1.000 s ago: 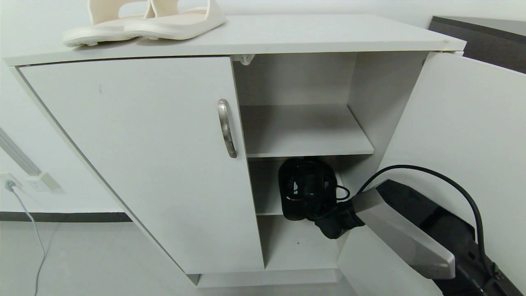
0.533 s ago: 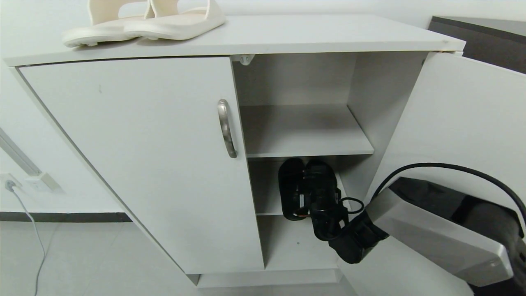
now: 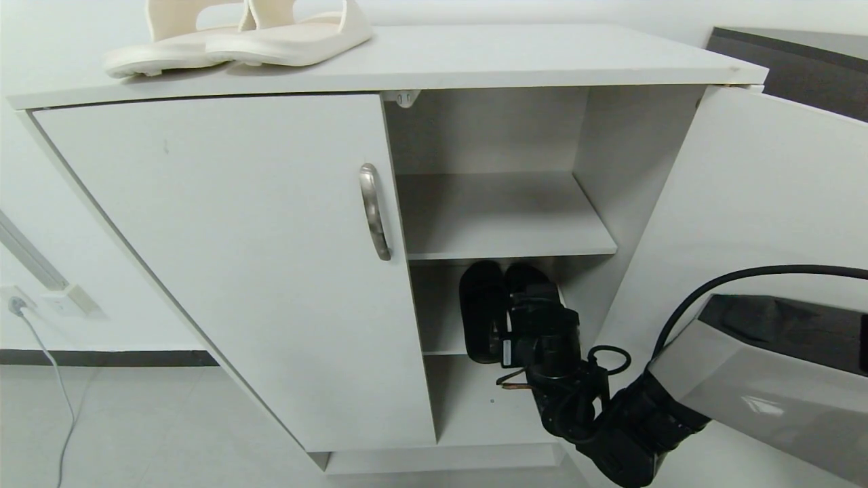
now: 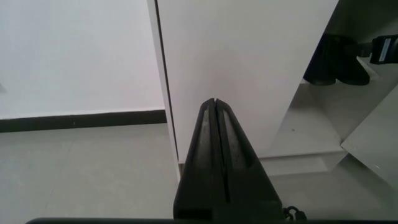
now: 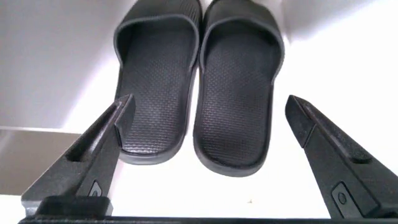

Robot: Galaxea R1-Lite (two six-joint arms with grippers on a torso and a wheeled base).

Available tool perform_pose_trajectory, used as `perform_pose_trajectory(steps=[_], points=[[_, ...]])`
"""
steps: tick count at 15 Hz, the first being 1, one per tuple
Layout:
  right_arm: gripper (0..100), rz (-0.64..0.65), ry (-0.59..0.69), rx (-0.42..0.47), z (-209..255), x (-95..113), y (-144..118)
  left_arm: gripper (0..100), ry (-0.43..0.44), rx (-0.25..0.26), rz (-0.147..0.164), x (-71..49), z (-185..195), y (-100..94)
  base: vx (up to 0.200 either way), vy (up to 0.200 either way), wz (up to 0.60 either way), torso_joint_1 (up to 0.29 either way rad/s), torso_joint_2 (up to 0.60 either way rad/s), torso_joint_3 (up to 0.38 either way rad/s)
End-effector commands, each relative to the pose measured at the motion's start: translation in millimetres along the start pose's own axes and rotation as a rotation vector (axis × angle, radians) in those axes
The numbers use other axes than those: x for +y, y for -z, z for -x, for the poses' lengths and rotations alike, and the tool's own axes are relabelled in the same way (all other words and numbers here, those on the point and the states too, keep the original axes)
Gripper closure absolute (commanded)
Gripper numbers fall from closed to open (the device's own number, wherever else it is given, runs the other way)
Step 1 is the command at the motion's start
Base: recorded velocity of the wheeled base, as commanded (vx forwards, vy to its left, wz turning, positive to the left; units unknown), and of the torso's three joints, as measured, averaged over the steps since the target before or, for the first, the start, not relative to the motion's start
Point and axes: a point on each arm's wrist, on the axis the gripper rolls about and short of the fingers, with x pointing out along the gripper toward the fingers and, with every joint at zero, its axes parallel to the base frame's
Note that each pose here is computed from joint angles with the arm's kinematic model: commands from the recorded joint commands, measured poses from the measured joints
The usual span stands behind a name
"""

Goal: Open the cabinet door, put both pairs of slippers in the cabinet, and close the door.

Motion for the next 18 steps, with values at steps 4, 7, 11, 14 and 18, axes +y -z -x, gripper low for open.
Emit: perform_pose_trajectory(steps=[4,7,11,14,18], points=[[0,-0.009,-0.036,-0.018,12.8,9.6,-5.7,100,0.000,0.001,0.005,0.0,-0.1,0.0,-0.200,0.000,0.00,0.001,0.00,0.000],[0,-0.008,-0.038,-0.017,14.8,8.2,-3.0,100,0.000,0.000,0.005,0.0,-0.1,-0.2,-0.133,0.000,0.00,-0.005,0.00,0.002],[0,-0.005,-0.035,-0.018,15.2,5.9,-1.4,100,0.000,0.000,0.006,0.0,-0.1,-0.2,0.000,0.000,0.00,0.000,0.00,0.000],[0,-0.005,-0.035,-0.021,15.5,6.0,-3.5,100,0.000,0.000,0.006,0.0,-0.1,-0.2,0.000,0.000,0.00,0.000,0.00,0.000],[0,0.001,-0.034,-0.016,15.7,5.5,-1.7,100,-0.002,0.000,0.006,0.0,-0.1,-0.2,0.000,0.000,0.00,0.000,0.00,0.000]])
